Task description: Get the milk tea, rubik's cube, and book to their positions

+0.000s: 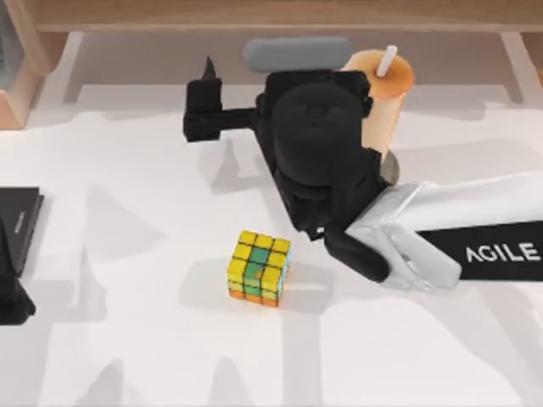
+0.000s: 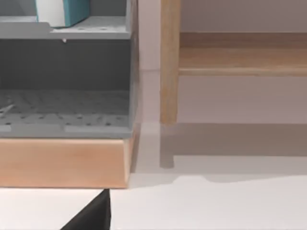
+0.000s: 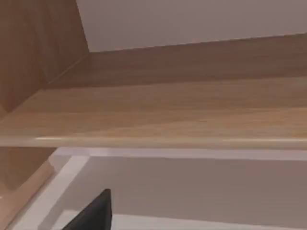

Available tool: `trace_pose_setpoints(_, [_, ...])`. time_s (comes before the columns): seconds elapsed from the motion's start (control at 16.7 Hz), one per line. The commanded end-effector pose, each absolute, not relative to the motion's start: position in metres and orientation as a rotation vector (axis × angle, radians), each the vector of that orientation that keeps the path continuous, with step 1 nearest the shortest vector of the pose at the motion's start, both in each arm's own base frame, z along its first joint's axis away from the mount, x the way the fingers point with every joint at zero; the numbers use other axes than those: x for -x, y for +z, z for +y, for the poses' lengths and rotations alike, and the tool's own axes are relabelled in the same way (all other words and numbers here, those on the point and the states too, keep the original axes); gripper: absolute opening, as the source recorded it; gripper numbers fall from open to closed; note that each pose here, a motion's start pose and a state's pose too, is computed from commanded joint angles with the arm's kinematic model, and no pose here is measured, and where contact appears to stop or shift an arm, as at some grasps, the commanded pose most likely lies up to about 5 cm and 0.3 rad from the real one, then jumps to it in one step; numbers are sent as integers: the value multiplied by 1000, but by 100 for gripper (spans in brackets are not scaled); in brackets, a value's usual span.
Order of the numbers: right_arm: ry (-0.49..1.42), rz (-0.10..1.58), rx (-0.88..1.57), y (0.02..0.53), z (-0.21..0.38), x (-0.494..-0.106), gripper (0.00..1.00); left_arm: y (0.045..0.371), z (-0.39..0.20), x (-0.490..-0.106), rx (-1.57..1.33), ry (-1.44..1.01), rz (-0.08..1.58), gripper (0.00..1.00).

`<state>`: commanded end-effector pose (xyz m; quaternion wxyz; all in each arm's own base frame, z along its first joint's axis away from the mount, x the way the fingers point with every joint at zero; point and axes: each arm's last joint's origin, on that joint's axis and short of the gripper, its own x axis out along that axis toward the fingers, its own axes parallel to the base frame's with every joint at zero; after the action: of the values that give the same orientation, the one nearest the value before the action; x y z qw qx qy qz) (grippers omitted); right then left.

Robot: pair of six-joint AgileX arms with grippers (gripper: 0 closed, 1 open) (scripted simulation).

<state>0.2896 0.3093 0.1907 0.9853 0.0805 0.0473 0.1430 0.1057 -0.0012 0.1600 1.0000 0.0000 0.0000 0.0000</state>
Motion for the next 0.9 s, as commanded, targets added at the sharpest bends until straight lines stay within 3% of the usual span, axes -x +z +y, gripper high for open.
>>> trace_pose_setpoints(0.48, [519,599,-258,214,402,-271,100,160,-1,-106,0,0,0,100])
trace_pose_setpoints(0.9, [286,1142,-247,211,404,-282,100,160,-1,-106,0,0,0,100])
